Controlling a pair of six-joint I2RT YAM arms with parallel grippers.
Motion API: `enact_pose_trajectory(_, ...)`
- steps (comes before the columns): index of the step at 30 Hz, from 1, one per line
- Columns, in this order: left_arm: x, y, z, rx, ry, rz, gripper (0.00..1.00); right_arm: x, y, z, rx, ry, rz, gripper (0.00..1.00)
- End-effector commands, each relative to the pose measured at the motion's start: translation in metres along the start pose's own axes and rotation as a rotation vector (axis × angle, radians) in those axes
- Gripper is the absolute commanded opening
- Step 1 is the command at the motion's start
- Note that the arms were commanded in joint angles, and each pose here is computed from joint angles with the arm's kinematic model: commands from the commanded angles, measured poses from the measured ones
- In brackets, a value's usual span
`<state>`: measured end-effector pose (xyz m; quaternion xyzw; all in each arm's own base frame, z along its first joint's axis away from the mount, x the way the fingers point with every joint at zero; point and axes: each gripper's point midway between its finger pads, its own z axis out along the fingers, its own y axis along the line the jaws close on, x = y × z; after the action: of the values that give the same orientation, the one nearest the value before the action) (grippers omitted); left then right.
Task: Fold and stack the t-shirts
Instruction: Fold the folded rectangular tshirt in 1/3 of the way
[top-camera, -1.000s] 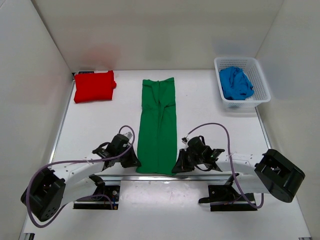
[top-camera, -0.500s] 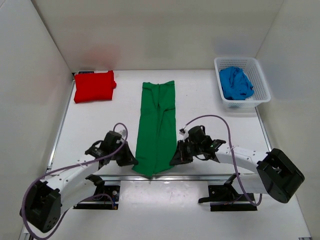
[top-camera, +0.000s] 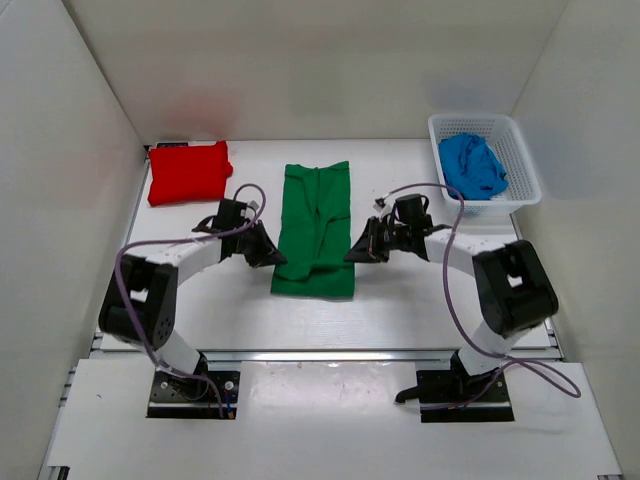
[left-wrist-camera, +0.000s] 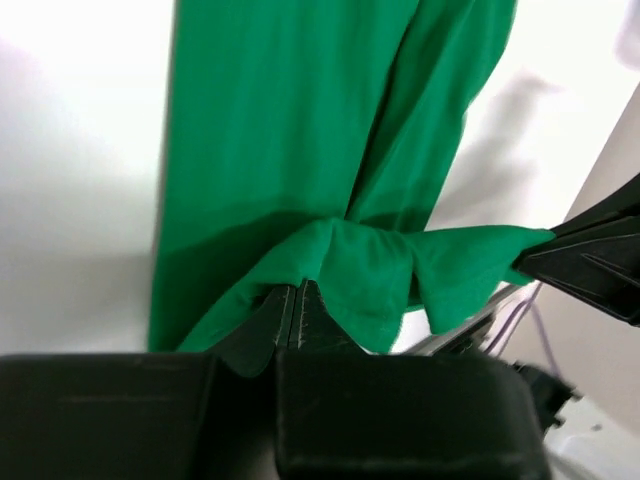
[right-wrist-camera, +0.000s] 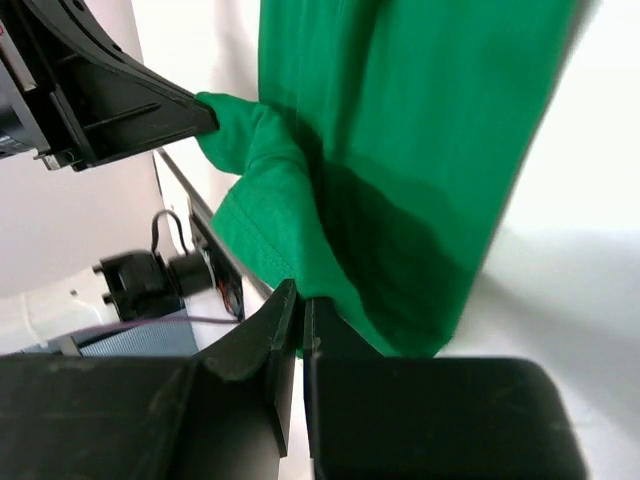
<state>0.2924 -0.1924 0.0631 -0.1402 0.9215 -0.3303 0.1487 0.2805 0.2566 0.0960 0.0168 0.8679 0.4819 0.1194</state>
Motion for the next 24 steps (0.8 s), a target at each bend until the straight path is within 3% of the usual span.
enact_pose_trajectory(1,-0.048,-0.031,0.005,0.1,-0.073,0.011,0.0,-0.039,0.009,0.002,-0.06,-0.017,-0.07,0.01)
enact_pose_trajectory(4,-0.081,-0.031,0.013,0.105,-0.103,-0.025,0.04,-0.066,-0.001,0.011,-0.054,-0.012,-0.05,0.0)
enact_pose_trajectory(7,-0.104,-0.023,0.023,0.113,-0.108,-0.078,0.35,-0.09,-0.013,0.019,-0.059,-0.025,-0.034,0.04)
enact_pose_trajectory(9,-0.121,-0.017,0.024,0.141,-0.136,-0.115,0.43,-0.101,-0.021,0.02,-0.062,-0.035,-0.001,0.07)
enact_pose_trajectory(11,-0.135,-0.019,0.021,0.18,-0.166,-0.141,0.48,-0.117,-0.015,0.018,-0.076,-0.071,-0.04,0.18)
enact_pose_trajectory(12,-0.141,-0.018,0.018,0.196,-0.185,-0.153,0.47,-0.12,-0.017,0.019,-0.057,-0.083,-0.054,0.2)
enact_pose_trajectory(14,-0.145,-0.016,0.012,0.205,-0.2,-0.168,0.45,-0.122,-0.02,0.013,-0.013,-0.1,-0.059,0.36)
enact_pose_trajectory(17,-0.131,-0.006,0.003,0.18,-0.216,-0.173,0.44,-0.12,-0.024,0.004,0.061,-0.145,-0.111,0.44)
enact_pose_trajectory(19,-0.12,-0.001,-0.004,0.181,-0.231,-0.162,0.44,-0.111,-0.027,-0.004,0.106,-0.159,-0.117,0.44)
enact_pose_trajectory(24,-0.038,0.027,0.0,0.033,-0.16,-0.087,0.47,-0.063,-0.042,-0.009,0.204,-0.138,-0.088,0.45)
